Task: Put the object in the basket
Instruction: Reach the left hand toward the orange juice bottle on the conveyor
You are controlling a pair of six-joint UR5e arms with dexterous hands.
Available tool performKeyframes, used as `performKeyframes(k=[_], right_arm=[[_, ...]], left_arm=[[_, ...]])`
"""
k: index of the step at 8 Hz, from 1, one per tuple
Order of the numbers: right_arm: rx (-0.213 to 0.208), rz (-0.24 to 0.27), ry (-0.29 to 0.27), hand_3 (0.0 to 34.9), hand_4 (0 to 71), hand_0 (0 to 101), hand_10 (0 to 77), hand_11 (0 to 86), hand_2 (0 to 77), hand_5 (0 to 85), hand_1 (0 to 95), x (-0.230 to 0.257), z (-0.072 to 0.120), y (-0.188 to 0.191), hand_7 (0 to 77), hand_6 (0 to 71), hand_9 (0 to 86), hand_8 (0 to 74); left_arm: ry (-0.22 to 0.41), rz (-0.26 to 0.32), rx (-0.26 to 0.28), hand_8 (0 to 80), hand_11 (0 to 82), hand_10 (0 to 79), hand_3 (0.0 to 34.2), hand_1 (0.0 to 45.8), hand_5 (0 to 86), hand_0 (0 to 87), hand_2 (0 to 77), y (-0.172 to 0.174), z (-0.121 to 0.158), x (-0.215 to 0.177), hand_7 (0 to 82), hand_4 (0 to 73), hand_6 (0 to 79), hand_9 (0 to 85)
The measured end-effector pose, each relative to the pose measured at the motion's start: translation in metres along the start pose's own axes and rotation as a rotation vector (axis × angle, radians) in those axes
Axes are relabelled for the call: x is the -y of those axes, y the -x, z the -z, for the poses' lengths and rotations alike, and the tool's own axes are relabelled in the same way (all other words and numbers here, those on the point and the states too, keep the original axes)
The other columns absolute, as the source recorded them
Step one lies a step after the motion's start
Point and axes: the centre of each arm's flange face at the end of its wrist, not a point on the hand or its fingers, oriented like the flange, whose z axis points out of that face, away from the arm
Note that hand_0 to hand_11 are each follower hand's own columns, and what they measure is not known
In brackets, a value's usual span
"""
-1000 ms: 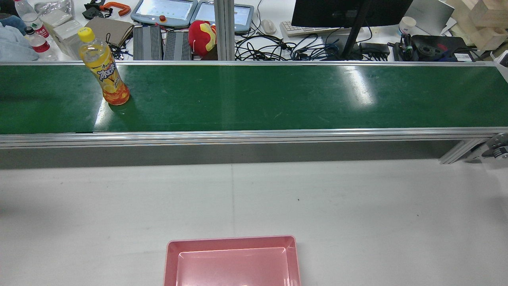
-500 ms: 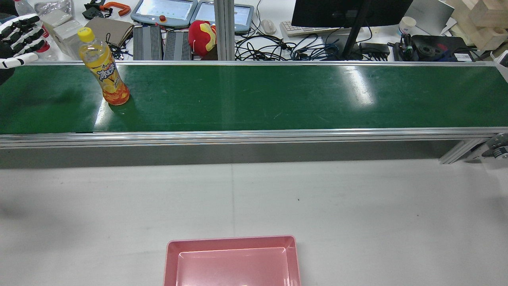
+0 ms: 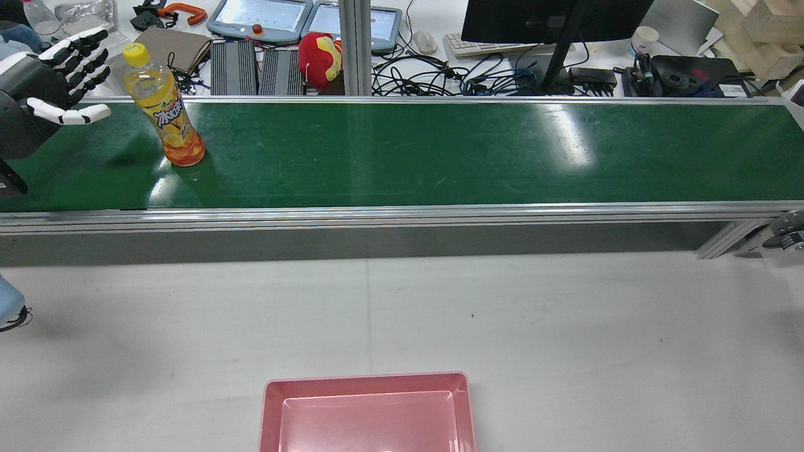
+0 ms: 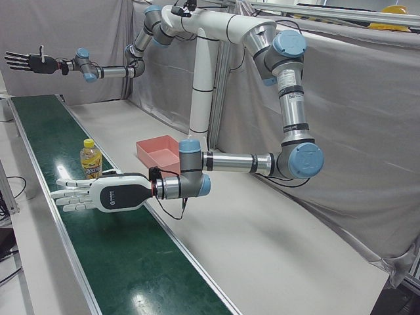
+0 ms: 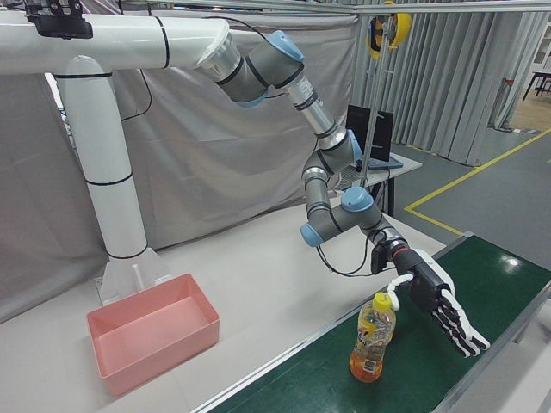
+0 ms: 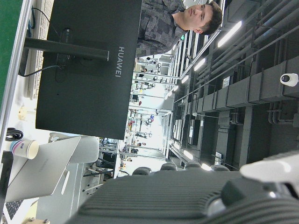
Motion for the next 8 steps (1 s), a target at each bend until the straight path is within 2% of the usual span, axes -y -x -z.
performKeyframes(k=[1, 2, 4, 5, 6, 8], right_arm=[[0.000, 0.000, 0.000, 0.2, 0.0, 0, 0.0, 0.0, 0.0, 0.0, 0.0, 0.000, 0.000, 0.000, 0.5, 0.0, 0.0, 0.0], [0.000, 0.000, 0.000, 0.2, 0.0, 0, 0.0, 0.0, 0.5, 0.0, 0.0, 0.000, 0.000, 0.000, 0.5, 0.0, 0.0, 0.0], [0.000, 0.000, 0.000, 0.2, 0.0, 0, 0.0, 0.0, 0.5, 0.0, 0.0, 0.000, 0.000, 0.000, 0.5, 0.0, 0.0, 0.0], [0.000, 0.000, 0.000, 0.2, 0.0, 0, 0.0, 0.0, 0.5, 0.0, 0.0, 0.000, 0.000, 0.000, 0.5, 0.0, 0.0, 0.0], [0.000, 0.000, 0.001, 0.2, 0.0, 0, 0.0, 0.0, 0.5, 0.0, 0.0, 0.000, 0.000, 0.000, 0.5, 0.0, 0.0, 0.0], [0.000, 0.000, 0.000, 0.2, 0.0, 0, 0.0, 0.0, 0.5, 0.0, 0.0, 0.000, 0.000, 0.000, 0.5, 0.0, 0.0, 0.0]], left_arm=[[-0.005, 0.002, 0.004, 3.3, 3.8, 1.1, 1.8, 8.2, 11.4, 80.6, 14.7, 0.002, -0.001, -0.001, 0.5, 4.9, 0.5, 3.8], [-0.011, 0.003, 0.006, 3.3, 2.2, 0.5, 1.3, 7.6, 8.7, 80.3, 2.2, 0.003, 0.000, 0.000, 0.5, 2.2, 0.5, 3.8], [-0.009, 0.002, 0.009, 1.6, 1.6, 0.5, 4.2, 6.0, 6.5, 76.1, 0.5, 0.004, -0.002, -0.003, 0.5, 1.1, 0.5, 2.2], [-0.002, 0.003, 0.018, 3.3, 1.6, 0.5, 4.3, 6.0, 6.5, 77.1, 0.5, 0.011, -0.007, -0.010, 0.5, 1.1, 0.5, 3.8], [0.009, 0.008, 0.039, 3.3, 1.1, 0.0, 4.3, 5.4, 7.1, 79.8, 0.5, 0.026, -0.017, -0.024, 0.5, 1.1, 0.5, 3.3], [0.023, 0.017, 0.077, 3.3, 1.1, 0.0, 5.1, 5.4, 7.6, 79.8, 0.5, 0.061, -0.035, -0.055, 0.5, 1.6, 0.5, 3.3]])
